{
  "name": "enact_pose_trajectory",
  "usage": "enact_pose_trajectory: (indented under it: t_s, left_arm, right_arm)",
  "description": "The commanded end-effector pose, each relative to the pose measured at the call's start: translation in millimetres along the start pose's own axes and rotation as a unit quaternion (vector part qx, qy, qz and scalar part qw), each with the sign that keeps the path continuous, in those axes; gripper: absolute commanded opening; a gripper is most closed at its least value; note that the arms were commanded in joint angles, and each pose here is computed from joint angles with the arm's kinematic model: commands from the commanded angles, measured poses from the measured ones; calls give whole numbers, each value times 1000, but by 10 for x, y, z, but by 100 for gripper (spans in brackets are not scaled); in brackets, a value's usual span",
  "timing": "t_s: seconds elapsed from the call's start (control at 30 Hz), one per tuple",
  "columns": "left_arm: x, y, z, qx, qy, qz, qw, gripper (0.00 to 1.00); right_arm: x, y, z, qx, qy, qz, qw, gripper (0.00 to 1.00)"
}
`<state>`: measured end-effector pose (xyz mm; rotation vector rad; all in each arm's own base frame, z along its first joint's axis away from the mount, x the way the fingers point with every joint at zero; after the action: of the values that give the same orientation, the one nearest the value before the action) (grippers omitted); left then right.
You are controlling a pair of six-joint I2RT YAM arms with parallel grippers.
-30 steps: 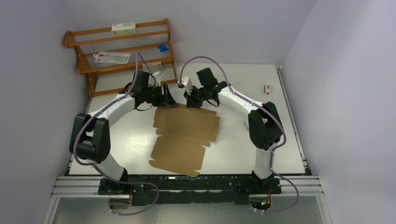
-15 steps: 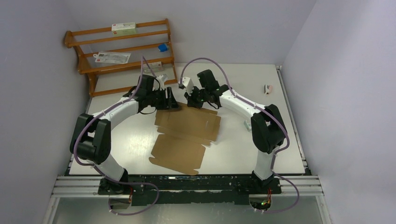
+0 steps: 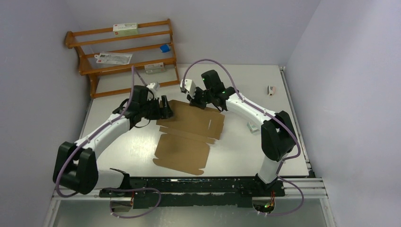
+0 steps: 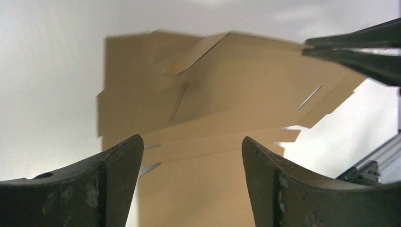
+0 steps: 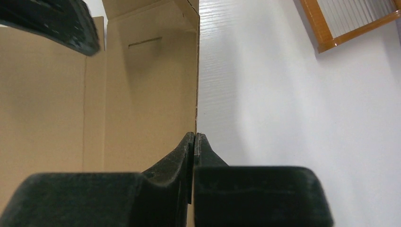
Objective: Fold the paper box
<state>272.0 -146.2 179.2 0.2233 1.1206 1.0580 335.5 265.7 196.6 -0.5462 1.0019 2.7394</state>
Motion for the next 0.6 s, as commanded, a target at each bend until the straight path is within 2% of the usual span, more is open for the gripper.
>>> enact_pose_trajectory:
  t_s: [0.0, 0.13, 0.33, 0.57]
  left_arm:
    - [253, 169, -104, -48, 20, 75, 996, 83]
    - [375, 203, -188, -57, 47, 65, 995, 87]
    - [475, 60, -320, -28, 63, 48, 996, 86]
    - [613, -62, -455, -30, 84, 37, 995, 84]
  right_arm:
    - [-20, 31, 45, -7, 36, -5, 999, 0]
    - [-9, 18, 44, -8, 41, 0, 999, 0]
    - [-5, 6, 37, -5, 41, 4, 999, 0]
    - [29, 15, 65, -13, 45, 3, 999, 0]
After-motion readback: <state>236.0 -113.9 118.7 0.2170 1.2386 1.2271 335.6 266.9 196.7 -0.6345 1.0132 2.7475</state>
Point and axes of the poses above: each gripper's point midway between its finger pads, its own y axis back along the fingers, its own x axis along the line the jaws close on, z = x × y, the point moved 8 cm from there along y, back along the fingers, and after that the axes turned 15 degrees about y, right-handed, at the moved point
